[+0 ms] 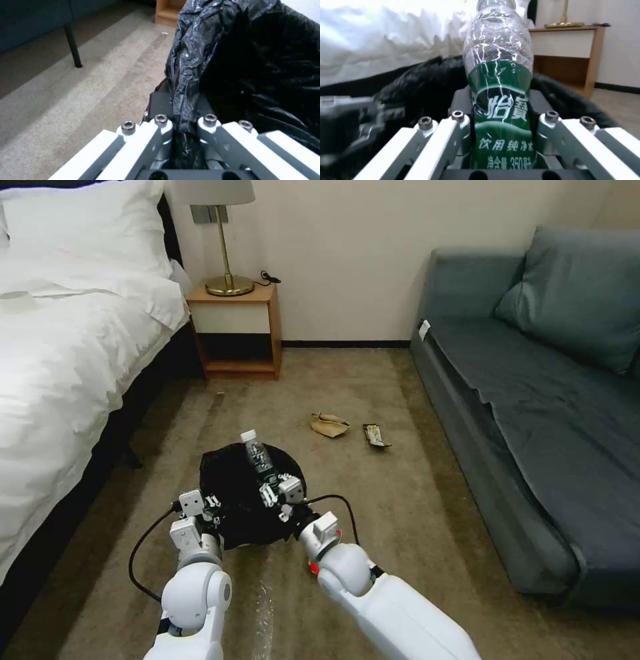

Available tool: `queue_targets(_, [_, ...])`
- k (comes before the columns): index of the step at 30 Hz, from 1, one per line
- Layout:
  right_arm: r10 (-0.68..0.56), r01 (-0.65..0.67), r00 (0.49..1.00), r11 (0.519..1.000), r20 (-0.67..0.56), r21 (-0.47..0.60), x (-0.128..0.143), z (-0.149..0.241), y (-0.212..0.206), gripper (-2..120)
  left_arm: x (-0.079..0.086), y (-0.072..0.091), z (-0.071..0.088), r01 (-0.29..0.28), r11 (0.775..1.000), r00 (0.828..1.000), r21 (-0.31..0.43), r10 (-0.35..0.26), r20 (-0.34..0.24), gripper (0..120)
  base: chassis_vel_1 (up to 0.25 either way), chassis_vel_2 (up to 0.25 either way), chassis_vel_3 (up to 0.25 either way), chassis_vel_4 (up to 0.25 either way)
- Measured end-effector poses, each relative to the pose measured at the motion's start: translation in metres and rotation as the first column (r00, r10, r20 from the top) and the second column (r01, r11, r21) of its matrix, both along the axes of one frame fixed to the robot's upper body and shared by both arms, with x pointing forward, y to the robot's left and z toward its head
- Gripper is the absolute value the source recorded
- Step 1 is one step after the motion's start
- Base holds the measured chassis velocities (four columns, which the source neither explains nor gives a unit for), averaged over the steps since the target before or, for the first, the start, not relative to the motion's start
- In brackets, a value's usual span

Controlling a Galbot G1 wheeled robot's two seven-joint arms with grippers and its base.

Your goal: Pick up the trash bin, then pick up the garbage on the floor and place it into the trash bin.

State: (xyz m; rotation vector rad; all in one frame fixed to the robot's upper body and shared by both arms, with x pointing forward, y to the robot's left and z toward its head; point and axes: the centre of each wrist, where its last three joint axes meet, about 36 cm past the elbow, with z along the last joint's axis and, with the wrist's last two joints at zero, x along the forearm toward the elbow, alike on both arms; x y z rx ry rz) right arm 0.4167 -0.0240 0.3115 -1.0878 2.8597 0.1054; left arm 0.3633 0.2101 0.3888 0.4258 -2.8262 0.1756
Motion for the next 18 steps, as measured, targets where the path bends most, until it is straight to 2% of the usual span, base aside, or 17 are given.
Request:
queue_targets(4, [0.008, -0.008, 1.0, 1.0, 0.009, -0.019, -0.0006, -0.0058, -0.0017, 30, -0.0003, -0.001, -0.0004, 0.0, 1.0, 1.0, 0.005, 0.0, 0.0, 3, 0.0, 0.0, 0.0, 0.0])
queue_targets(6, [0.006, -0.006, 1.0, 1.0, 0.007, -0.021, -0.0008, -0.0067, -0.0038, 44, -0.0002, -0.0015, -0.001, 0.0, 1.0, 1.0, 0.007, 0.0, -0.001, 3, 0.0, 0.0, 0.0, 0.0])
queue_targets(7, [0.006, -0.006, 1.0, 1.0, 0.007, -0.021, -0.0008, -0.0067, -0.0038, 44, -0.0002, -0.0015, -0.001, 0.0, 1.0, 1.0, 0.007, 0.0, -0.001, 3, 0.0, 0.0, 0.0, 0.0])
queue_targets(8, [0.005, -0.005, 1.0, 1.0, 0.008, -0.019, -0.0005, -0.0058, -0.0042, 51, 0.0003, -0.0023, -0.0014, 0.001, 1.0, 1.0, 0.008, -0.001, -0.001, 3, 0.0, 0.0, 0.0, 0.0])
queue_targets(9, [0.005, -0.005, 1.0, 1.0, 0.008, -0.019, -0.0005, -0.0058, -0.0042, 51, 0.0003, -0.0023, -0.0014, 0.001, 1.0, 1.0, 0.008, -0.001, -0.001, 3, 0.0, 0.0, 0.0, 0.0])
queue_targets(11, [0.005, -0.005, 1.0, 1.0, 0.009, -0.017, 0.0, -0.0047, -0.0048, 61, 0.0008, -0.0034, -0.0016, 0.002, 1.0, 1.0, 0.009, -0.002, -0.002, 3, 0.0, 0.0, 0.0, 0.0])
queue_targets(14, [0.004, -0.004, 1.0, 1.0, 0.01, -0.016, 0.0006, -0.0042, -0.0051, 67, 0.0009, -0.0036, -0.002, 0.002, 1.0, 1.0, 0.01, -0.002, -0.002, 3, 0.0, 0.0, 0.0, 0.0])
queue_targets(15, [0.004, -0.004, 1.0, 1.0, 0.01, -0.013, 0.001, -0.0032, -0.0048, 74, 0.001, -0.0037, -0.0025, 0.002, 1.0, 1.0, 0.01, -0.002, -0.004, 3, 0.0, 0.0, 0.0, 0.0])
queue_targets(16, [0.004, -0.004, 1.0, 1.0, 0.01, -0.013, 0.001, -0.0032, -0.0048, 74, 0.001, -0.0037, -0.0025, 0.002, 1.0, 1.0, 0.01, -0.002, -0.004, 3, 0.0, 0.0, 0.0, 0.0])
queue_targets(18, [0.005, -0.005, 1.0, 1.0, 0.011, -0.011, 0.0009, -0.0021, -0.0039, 87, 0.0014, -0.0036, -0.0027, 0.002, 1.0, 1.0, 0.01, -0.002, -0.004, 3, 0.0, 0.0, 0.0, 0.0])
